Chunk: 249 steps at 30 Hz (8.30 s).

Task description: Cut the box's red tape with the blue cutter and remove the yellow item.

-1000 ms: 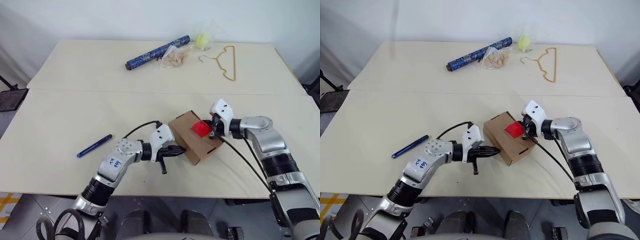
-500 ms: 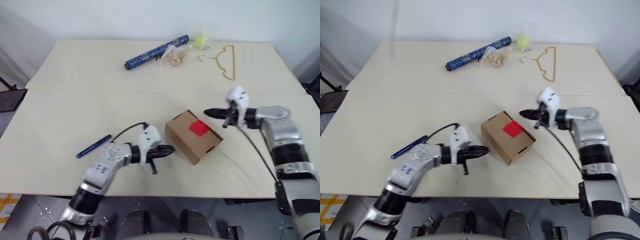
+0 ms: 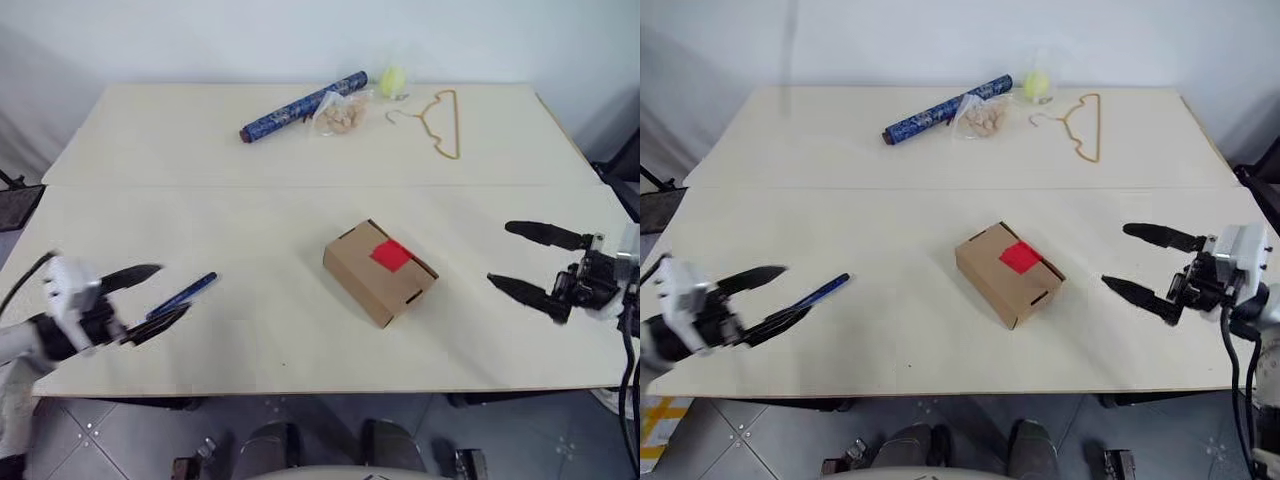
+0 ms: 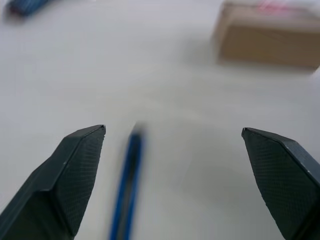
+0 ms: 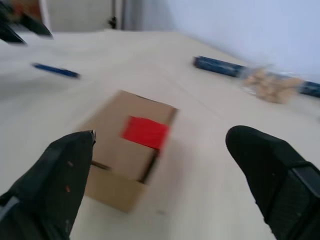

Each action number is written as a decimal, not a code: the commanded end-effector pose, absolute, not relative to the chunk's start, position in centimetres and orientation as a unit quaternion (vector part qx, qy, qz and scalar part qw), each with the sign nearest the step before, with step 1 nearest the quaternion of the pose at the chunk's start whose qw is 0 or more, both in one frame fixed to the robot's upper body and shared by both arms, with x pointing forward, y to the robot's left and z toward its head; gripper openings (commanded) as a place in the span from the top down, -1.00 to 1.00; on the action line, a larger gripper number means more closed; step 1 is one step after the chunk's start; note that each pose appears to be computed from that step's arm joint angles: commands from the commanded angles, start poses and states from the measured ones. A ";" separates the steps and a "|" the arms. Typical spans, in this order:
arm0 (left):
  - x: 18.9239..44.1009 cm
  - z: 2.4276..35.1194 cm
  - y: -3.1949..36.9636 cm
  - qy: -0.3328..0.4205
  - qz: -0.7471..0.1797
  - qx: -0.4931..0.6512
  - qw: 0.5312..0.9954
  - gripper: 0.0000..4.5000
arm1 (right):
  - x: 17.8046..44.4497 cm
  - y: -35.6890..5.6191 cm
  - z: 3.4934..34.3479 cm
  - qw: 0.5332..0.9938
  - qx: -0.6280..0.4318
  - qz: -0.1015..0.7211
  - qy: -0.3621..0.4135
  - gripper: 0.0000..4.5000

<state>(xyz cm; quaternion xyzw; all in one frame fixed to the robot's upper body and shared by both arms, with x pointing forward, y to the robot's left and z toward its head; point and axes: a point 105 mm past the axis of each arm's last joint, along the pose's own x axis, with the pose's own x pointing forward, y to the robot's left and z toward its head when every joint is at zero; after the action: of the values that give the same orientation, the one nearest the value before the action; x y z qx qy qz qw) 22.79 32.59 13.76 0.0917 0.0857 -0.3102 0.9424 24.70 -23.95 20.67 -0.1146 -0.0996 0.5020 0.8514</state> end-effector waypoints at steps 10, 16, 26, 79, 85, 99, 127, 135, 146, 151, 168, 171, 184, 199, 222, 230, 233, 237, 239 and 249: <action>15.6 15.6 44.9 0.167 -0.164 0.136 0.963 -1.00 | 21.7 -18.7 21.0 0.775 -0.134 0.589 -0.186 -0.98; 16.5 15.9 41.1 0.169 -0.284 0.135 0.934 -1.00 | 21.7 -18.9 21.0 0.761 -0.136 0.608 -0.181 -0.98; 25.1 12.7 32.9 0.177 -0.376 0.177 0.892 -1.00 | 20.7 -17.4 21.2 0.740 -0.132 0.637 -0.171 -0.98; 28.3 14.5 18.5 0.155 -0.578 0.245 0.763 0.81 | 20.0 -18.7 19.7 0.798 -0.139 0.577 -0.110 -1.00; 26.7 14.3 11.9 0.139 -0.637 0.260 0.713 0.81 | 19.3 -20.1 19.2 0.822 -0.147 0.547 -0.062 -1.00; 24.9 10.3 2.8 0.181 -0.654 0.348 0.647 0.81 | 17.0 -19.8 13.7 0.853 -0.132 0.493 0.107 -0.92; 24.8 9.3 1.2 0.244 -0.660 0.365 0.610 0.81 | 21.5 -15.0 8.0 0.832 -0.187 0.476 0.214 0.99; 24.8 9.2 1.2 0.247 -0.659 0.364 0.610 0.81 | 22.0 -14.3 8.8 0.842 -0.141 0.479 0.202 0.99; 24.9 9.2 1.3 0.249 -0.657 0.363 0.611 0.81 | 22.4 -15.3 9.1 0.848 -0.116 0.470 0.215 0.99; 25.0 9.3 1.3 0.249 -0.654 0.363 0.615 0.81 | 22.5 -14.9 8.7 0.845 -0.114 0.478 0.214 0.99; 25.1 9.3 1.3 0.252 -0.652 0.362 0.617 0.81 | 22.0 -12.4 7.2 0.800 -0.151 0.550 0.188 0.99; 24.9 9.3 1.2 0.252 -0.652 0.361 0.617 0.81 | 22.4 -11.6 7.1 0.802 -0.146 0.550 0.181 0.99; 25.1 9.2 1.3 0.250 -0.650 0.368 0.617 0.81 | 23.2 -10.8 8.4 0.814 -0.113 0.544 0.169 0.99; 24.9 13.9 2.5 0.020 -0.678 0.366 0.637 0.81 | 18.5 -15.9 18.6 0.808 0.119 0.489 0.307 -0.33; 23.6 15.8 -1.2 -0.077 -0.711 0.369 0.594 0.81 | 21.4 -14.2 15.7 0.769 0.164 0.447 0.426 -0.98; 23.7 15.9 -1.5 -0.079 -0.712 0.369 0.592 0.81 | 21.9 -14.1 15.6 0.772 0.172 0.441 0.424 -0.98; 23.6 15.6 -1.4 -0.074 -0.713 0.368 0.592 0.81 | 22.2 -14.3 15.6 0.775 0.175 0.437 0.421 -0.98; 23.5 15.4 -1.2 -0.068 -0.712 0.366 0.595 0.81 | 22.3 -14.7 15.6 0.779 0.178 0.428 0.422 -0.98; 23.5 15.3 -1.2 -0.067 -0.712 0.367 0.596 0.81 | 22.3 -14.9 15.5 0.780 0.181 0.425 0.422 -0.98; 23.7 15.6 -1.6 -0.066 -0.708 0.366 0.601 0.81 | 22.0 -14.6 15.1 0.779 0.192 0.426 0.418 0.16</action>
<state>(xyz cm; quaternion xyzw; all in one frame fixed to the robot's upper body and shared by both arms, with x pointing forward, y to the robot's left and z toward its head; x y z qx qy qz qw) 24.20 -1.21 14.68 0.3617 -0.0426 -0.7074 0.6057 21.91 -14.73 14.50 0.1910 0.4328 0.4214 0.7737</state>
